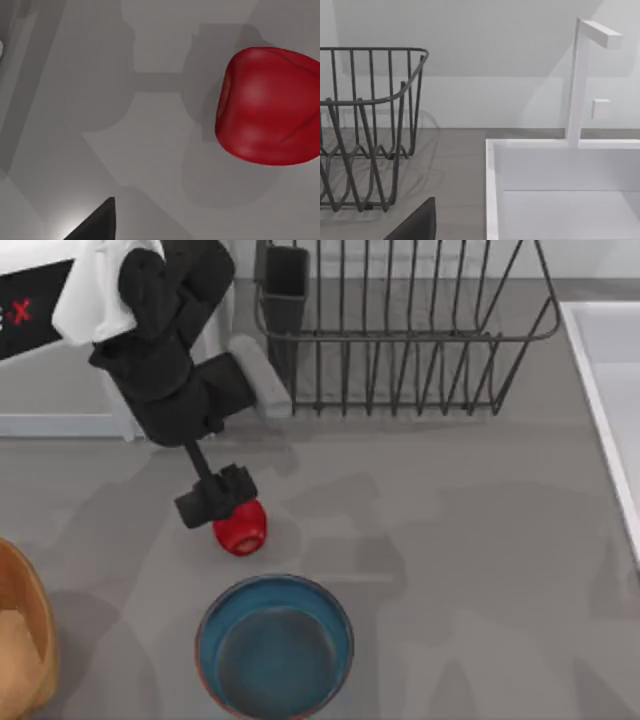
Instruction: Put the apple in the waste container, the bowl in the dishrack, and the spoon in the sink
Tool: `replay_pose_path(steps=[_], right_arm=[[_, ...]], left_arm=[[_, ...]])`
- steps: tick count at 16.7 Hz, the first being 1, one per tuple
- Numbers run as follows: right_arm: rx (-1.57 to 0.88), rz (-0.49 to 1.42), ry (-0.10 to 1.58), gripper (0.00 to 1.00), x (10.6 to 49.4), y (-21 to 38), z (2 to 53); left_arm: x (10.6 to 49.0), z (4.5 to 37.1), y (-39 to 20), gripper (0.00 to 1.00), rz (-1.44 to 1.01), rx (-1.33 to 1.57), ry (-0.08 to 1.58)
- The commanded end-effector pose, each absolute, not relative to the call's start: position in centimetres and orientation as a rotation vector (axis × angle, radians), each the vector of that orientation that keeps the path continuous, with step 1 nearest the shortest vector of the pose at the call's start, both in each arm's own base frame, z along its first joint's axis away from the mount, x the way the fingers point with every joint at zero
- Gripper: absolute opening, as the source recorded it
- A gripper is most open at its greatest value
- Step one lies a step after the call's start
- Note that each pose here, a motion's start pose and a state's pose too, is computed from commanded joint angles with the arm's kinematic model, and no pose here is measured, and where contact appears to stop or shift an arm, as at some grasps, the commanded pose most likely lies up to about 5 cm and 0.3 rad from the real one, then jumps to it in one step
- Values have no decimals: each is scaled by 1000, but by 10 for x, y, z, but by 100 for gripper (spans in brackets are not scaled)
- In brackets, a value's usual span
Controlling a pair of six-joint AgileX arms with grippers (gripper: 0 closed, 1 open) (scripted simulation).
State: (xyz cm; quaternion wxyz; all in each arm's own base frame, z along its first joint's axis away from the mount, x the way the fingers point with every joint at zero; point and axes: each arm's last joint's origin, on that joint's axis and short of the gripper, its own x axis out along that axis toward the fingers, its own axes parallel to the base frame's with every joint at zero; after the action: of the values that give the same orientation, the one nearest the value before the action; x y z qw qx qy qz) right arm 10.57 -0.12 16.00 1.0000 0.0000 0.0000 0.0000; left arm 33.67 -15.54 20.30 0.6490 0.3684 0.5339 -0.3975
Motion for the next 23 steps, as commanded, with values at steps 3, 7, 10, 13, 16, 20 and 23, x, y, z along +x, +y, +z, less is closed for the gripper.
replay_pose_path(steps=[3, 7, 10, 13, 16, 20, 23], right_arm=[[0, 0, 0, 100, 106, -1, 160], [0, 0, 0, 100, 106, -1, 160], [0, 0, 0, 100, 106, -1, 160], [0, 0, 0, 100, 106, -1, 160], [0, 0, 0, 100, 106, -1, 160], [0, 0, 0, 100, 106, -1, 160], [0, 0, 0, 100, 106, -1, 160]], left_arm=[[348, 184, -173, 100, -989, 892, 1275], [351, 178, -178, 100, -1010, 904, 1297], [351, 178, -176, 100, -1004, 900, 1298], [351, 165, -178, 100, -1011, 904, 1301], [353, 136, -182, 100, -1008, 903, 1291], [351, 109, -183, 100, -1010, 904, 1297], [351, 109, -183, 100, -1010, 904, 1297]])
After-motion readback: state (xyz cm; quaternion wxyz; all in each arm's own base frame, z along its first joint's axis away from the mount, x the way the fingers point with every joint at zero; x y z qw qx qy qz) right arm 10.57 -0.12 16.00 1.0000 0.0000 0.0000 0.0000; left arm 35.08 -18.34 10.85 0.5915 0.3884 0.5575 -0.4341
